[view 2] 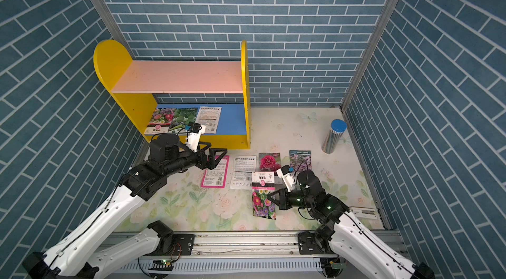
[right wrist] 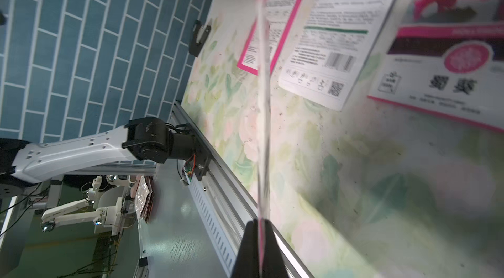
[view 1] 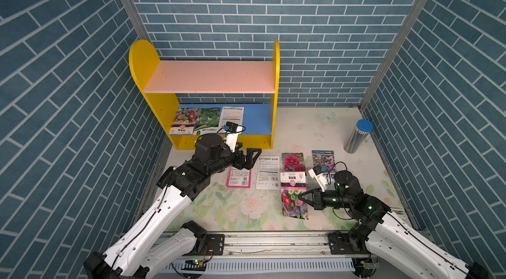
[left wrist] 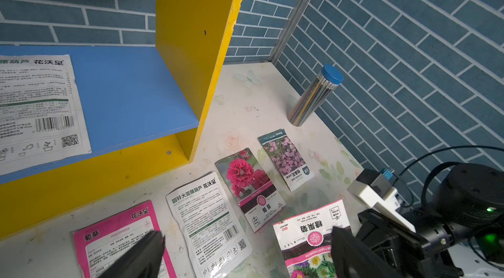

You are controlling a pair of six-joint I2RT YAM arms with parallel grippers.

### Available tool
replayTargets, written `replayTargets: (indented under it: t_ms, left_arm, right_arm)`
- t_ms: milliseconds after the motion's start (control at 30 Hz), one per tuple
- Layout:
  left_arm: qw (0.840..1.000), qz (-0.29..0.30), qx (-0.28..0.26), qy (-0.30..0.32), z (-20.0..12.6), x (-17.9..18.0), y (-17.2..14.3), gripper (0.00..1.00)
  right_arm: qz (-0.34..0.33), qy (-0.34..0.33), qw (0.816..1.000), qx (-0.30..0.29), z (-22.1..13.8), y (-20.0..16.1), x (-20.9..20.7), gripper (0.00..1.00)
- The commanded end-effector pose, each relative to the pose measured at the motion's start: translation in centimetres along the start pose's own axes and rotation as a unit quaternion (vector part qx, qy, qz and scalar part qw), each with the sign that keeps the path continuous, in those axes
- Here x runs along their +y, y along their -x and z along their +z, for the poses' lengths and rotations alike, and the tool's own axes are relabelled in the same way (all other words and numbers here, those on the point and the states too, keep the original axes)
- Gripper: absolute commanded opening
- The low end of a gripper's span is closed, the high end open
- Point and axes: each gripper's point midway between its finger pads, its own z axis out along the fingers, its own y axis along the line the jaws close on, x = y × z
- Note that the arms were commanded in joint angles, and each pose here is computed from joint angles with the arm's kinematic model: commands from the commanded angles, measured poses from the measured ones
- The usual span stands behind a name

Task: Take the seed bag off the shelf
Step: Place the seed packet at the center of the board.

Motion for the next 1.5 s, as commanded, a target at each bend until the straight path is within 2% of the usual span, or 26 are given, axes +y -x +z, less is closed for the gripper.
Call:
replayTargets:
  t_ms: [0, 200, 367, 567, 967, 1200, 1467]
  left_arm:
    - [1.0, 0.005, 0.004, -0.003, 0.3, 0.0, -0.5, 1.0]
    - [1.0, 0.003, 0.007, -0.002, 0.6, 0.3, -0.9, 1.0]
    - [1.0, 0.004, 0.007, -0.007, 0.7, 0.1, -0.8, 1.0]
    - [1.0, 0.006, 0.006, -0.009, 0.6, 0.0, -0.8, 1.0]
    - [1.0, 0.001, 0.015, -0.016, 1.2, 0.1, -1.6, 1.0]
    - [1.0, 0.001, 0.019, -0.011, 1.2, 0.3, -1.9, 1.0]
    - [0.999, -0.005, 0.036, 0.027, 1.4, 1.9, -3.1, 1.0]
  right_arm:
    - [0.061, -0.047, 0.997, 0.024, 0.8, -2.7, -3.7, 0.0]
    - [0.083, -0.079, 0.992, 0.043, 1.6, -5.0, -6.7, 0.0]
    - [0.077, -0.117, 0.988, 0.065, 1.9, -5.8, -8.4, 0.0]
    - [0.061, -0.167, 0.98, 0.089, 2.1, -5.5, -9.9, 0.0]
    - [0.052, -0.184, 0.98, 0.06, 2.2, -3.5, -10.0, 0.01]
    - [0.051, -0.196, 0.978, 0.056, 2.1, -3.3, -10.2, 0.21]
    - [0.069, -0.235, 0.969, 0.039, 0.7, -3.2, -11.0, 0.43]
